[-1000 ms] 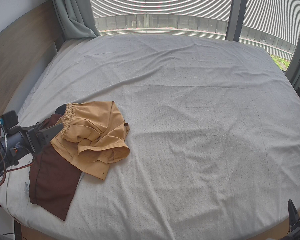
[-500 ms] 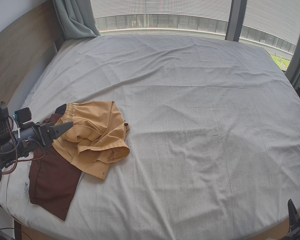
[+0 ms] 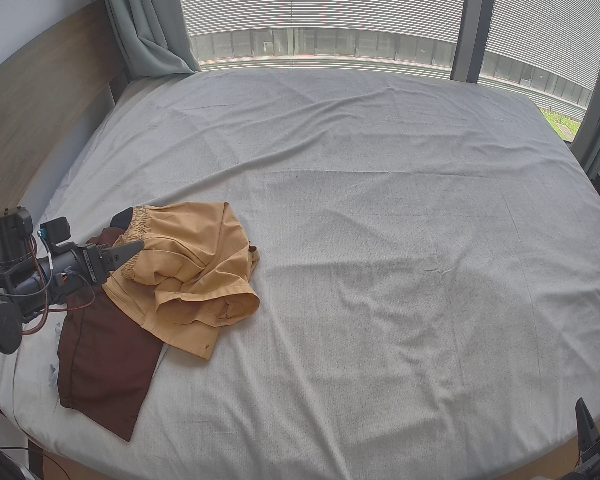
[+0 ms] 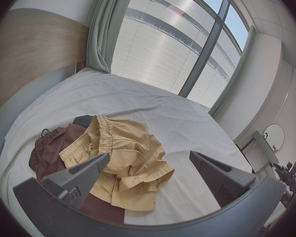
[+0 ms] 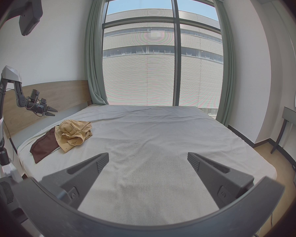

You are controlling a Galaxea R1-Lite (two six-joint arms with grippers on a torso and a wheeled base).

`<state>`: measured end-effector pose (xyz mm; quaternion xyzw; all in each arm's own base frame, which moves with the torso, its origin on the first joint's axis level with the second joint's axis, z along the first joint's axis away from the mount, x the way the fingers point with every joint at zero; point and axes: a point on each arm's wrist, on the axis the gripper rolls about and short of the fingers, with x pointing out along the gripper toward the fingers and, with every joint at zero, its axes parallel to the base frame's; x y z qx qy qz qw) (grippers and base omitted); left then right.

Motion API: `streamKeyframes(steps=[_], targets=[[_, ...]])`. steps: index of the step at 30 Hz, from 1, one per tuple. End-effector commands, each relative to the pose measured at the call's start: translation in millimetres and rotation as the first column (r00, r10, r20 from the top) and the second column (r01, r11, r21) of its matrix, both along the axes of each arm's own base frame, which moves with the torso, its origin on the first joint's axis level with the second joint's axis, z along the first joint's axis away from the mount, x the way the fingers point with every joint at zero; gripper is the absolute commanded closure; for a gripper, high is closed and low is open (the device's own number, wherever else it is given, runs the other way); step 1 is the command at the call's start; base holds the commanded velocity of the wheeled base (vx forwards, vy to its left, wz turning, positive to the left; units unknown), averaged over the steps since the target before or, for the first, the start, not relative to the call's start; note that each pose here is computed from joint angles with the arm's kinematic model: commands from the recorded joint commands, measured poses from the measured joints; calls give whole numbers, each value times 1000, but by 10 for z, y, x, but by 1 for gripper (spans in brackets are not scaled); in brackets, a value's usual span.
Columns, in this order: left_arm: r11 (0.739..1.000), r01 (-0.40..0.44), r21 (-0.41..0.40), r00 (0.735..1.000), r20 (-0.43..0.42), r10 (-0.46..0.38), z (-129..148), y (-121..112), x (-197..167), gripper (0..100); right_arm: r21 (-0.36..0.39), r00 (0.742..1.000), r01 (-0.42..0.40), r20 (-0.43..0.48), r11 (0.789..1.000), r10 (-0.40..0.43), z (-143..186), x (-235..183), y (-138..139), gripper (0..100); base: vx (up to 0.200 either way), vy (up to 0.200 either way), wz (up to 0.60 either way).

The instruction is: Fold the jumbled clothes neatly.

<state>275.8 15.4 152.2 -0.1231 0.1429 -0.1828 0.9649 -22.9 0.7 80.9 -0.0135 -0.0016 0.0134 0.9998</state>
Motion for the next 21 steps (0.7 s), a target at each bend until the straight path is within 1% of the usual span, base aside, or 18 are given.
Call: streamKeyframes(steps=[1, 5, 15, 21], targets=[[1000, -13, -10, 998, -54, 12, -203, 95, 194, 0, -1, 1000, -1, -15, 1000, 1, -49, 11, 0, 0, 0, 0, 0], [1000, -12, -20, 998, -63, 10, -265, 163, 312, 0, 1, 1000, -1, -15, 1000, 1, -49, 11, 0, 0, 0, 0, 0], [1000, -19, -20, 997, -81, 17, -411, 223, 592, 0, 4, 1000, -1, -15, 1000, 1, -49, 11, 0, 0, 0, 0, 0], [1000, -17, -18, 997, -71, 16, -452, 242, 754, 0, 3, 1000, -1, -15, 1000, 1, -49, 11, 0, 0, 0, 0, 0]])
